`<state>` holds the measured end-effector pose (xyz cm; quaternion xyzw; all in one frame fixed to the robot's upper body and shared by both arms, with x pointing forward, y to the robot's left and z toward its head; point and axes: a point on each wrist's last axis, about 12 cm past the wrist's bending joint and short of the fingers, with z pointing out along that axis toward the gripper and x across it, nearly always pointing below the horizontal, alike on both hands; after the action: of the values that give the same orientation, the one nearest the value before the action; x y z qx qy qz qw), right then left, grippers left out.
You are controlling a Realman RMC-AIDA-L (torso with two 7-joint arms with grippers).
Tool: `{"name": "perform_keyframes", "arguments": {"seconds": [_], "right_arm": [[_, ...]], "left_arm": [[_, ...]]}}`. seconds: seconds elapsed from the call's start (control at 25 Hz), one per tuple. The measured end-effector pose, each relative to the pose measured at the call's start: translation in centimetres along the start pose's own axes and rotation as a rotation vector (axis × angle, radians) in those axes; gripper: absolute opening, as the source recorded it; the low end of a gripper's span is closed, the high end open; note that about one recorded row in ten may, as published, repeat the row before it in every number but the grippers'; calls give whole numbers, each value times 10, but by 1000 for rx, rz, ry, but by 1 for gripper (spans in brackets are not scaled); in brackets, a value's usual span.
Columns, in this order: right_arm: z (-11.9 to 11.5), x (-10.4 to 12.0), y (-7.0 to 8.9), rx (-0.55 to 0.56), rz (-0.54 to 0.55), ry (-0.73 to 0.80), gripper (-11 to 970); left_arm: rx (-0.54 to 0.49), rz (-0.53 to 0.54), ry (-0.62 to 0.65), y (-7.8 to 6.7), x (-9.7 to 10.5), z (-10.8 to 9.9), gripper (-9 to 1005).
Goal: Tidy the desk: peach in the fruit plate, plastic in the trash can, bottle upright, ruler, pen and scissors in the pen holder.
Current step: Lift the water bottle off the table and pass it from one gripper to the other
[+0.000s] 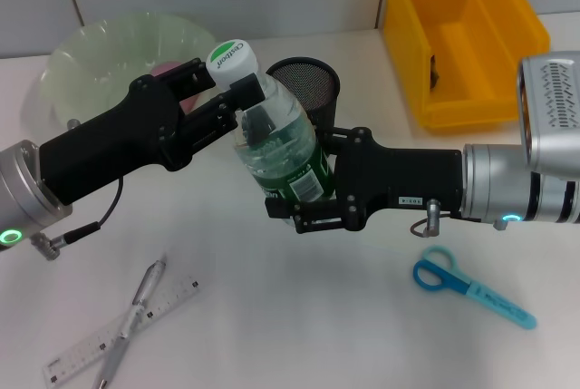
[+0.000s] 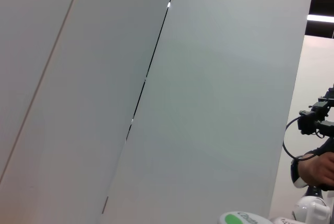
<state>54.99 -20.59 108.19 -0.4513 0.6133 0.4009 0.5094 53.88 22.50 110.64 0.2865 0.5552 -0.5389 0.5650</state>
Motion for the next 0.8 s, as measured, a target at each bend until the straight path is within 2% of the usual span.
{"name": "perform_keyframes", "arguments": {"seconds": [0.8], "right_arm": [[-7, 1, 2, 0, -13, 6, 833]], "left_arm": [[-12, 9, 4, 0, 1, -2, 448]]}}
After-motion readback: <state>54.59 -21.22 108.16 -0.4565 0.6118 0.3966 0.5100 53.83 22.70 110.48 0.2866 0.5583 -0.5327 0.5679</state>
